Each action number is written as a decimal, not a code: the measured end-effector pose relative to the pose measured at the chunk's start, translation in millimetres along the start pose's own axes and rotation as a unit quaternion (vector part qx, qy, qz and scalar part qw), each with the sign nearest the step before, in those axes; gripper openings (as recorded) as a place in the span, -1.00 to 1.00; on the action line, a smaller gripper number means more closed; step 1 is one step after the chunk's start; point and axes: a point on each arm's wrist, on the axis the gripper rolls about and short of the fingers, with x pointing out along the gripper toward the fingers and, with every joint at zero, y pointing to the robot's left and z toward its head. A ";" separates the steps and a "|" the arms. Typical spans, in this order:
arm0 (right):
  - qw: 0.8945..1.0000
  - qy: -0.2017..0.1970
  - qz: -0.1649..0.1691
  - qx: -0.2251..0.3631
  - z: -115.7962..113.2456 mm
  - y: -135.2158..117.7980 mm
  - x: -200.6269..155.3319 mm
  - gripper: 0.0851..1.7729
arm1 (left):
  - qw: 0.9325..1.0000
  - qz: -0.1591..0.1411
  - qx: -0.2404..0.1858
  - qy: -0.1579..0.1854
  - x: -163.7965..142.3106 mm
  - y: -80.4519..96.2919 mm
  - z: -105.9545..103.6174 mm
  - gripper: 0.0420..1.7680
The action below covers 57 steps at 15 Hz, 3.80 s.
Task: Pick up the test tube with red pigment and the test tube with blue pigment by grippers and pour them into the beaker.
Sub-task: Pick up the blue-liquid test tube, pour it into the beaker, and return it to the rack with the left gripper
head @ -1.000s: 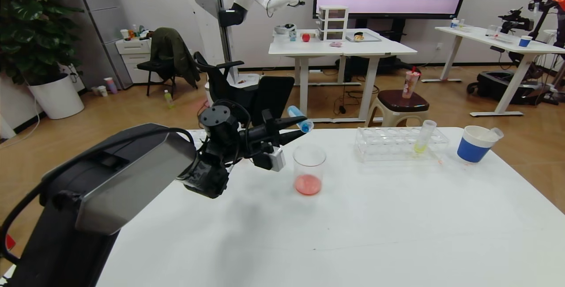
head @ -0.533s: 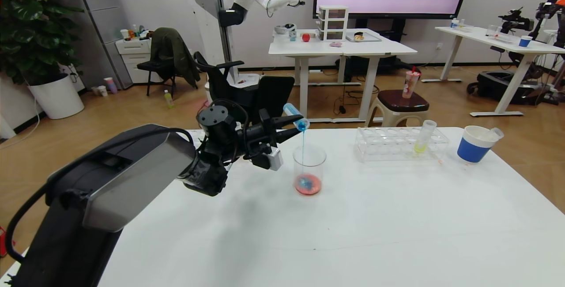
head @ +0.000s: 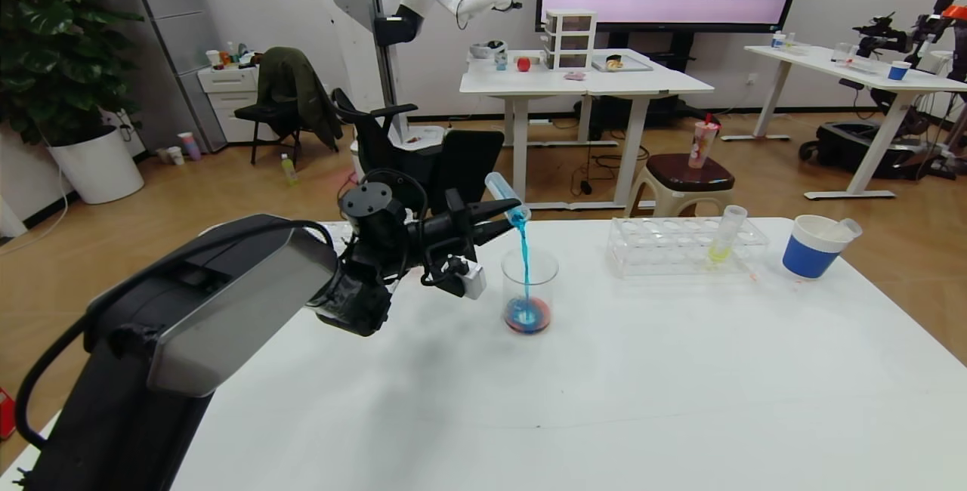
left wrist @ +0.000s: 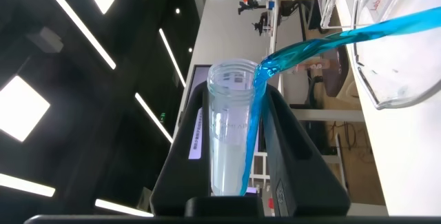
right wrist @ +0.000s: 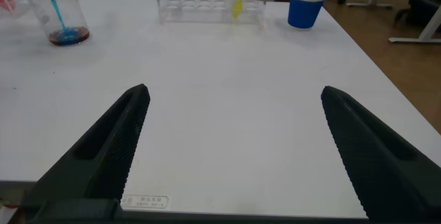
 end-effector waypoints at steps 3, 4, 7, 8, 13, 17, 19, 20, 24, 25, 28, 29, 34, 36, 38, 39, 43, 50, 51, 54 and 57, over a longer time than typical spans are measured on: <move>1.000 0.000 0.000 0.000 0.0 0.0 0.0 0.96 | 1.000 -0.002 0.029 -0.009 -0.6 -1.9 0.0 -0.49; 1.000 0.000 0.000 0.000 0.0 0.0 0.0 0.96 | 0.999 -0.002 0.038 -0.013 -0.8 -2.2 0.0 -0.49; 1.000 0.000 0.000 0.000 0.0 0.0 0.0 0.96 | 0.999 -0.003 0.048 -0.014 -1.9 -2.8 -0.8 -0.49; 1.000 0.000 0.000 0.000 0.0 0.0 0.0 0.96 | 0.999 -0.003 0.047 -0.015 -1.9 -2.8 -0.8 -0.49; 1.000 0.000 0.000 0.000 0.0 0.0 0.0 0.96 | 1.000 -0.002 0.019 -0.017 -0.5 -2.1 0.6 -0.49; 1.000 0.000 0.000 0.000 0.0 0.0 0.0 0.96 | 0.995 0.046 -0.091 0.018 9.7 14.1 9.4 -0.49; 1.000 0.000 0.000 0.000 0.0 0.0 0.0 0.96 | 0.976 0.108 -0.170 0.084 20.8 27.6 20.5 -0.49; 1.000 0.000 0.000 0.000 0.0 0.0 0.0 0.96 | 0.958 0.148 -0.209 0.132 28.3 37.0 27.6 -0.49; 1.000 0.000 0.000 0.000 0.0 0.0 0.0 0.96 | 0.839 0.294 -0.356 0.288 54.5 84.4 60.5 -0.49; 1.000 0.000 0.000 0.000 0.0 0.0 0.0 0.96 | 0.810 0.315 -0.388 0.306 57.5 95.3 66.6 -0.49; 1.000 0.000 0.000 0.000 0.0 0.0 0.0 0.96 | 0.710 0.348 -0.490 0.366 61.9 119.6 82.9 -0.49; 1.000 0.000 0.000 0.000 0.0 0.0 0.0 0.96 | 0.683 0.344 -0.523 0.376 60.4 126.8 89.3 -0.49; 1.000 0.000 0.000 0.000 0.0 0.0 0.0 0.96 | 0.632 0.320 -0.580 0.402 19.5 130.4 117.5 -0.49; 1.000 0.000 0.000 0.000 0.0 0.0 0.0 0.96 | 0.628 0.329 -0.583 0.397 2.3 129.7 125.8 -0.49; 1.000 0.000 0.000 0.000 0.0 0.0 0.0 0.96 | 0.625 0.339 -0.576 0.404 -17.4 128.9 124.8 -0.49; 1.000 0.000 0.000 0.000 0.0 0.0 0.0 0.96 | 0.622 0.343 -0.571 0.412 -28.6 129.2 119.3 -0.49; 1.000 0.000 0.000 0.000 0.0 0.0 0.0 0.96 | 0.613 0.371 -0.540 0.441 -85.5 140.0 78.6 -0.49; 1.000 0.000 0.000 0.000 0.0 0.0 0.0 0.96 | 0.576 0.422 -0.500 0.490 -194.4 145.0 12.3 -0.49; 1.000 0.000 0.000 0.000 0.0 0.0 0.0 0.96 | 0.571 0.426 -0.496 0.497 -205.2 142.2 4.7 -0.49; 1.000 0.000 0.000 0.000 0.0 0.0 0.0 0.96 | 0.551 0.442 -0.484 0.517 -228.5 129.4 -20.5 -0.49; 1.000 0.000 0.000 0.000 0.0 0.0 0.0 0.96 | 0.540 0.450 -0.472 0.531 -242.4 114.3 -43.7 -0.49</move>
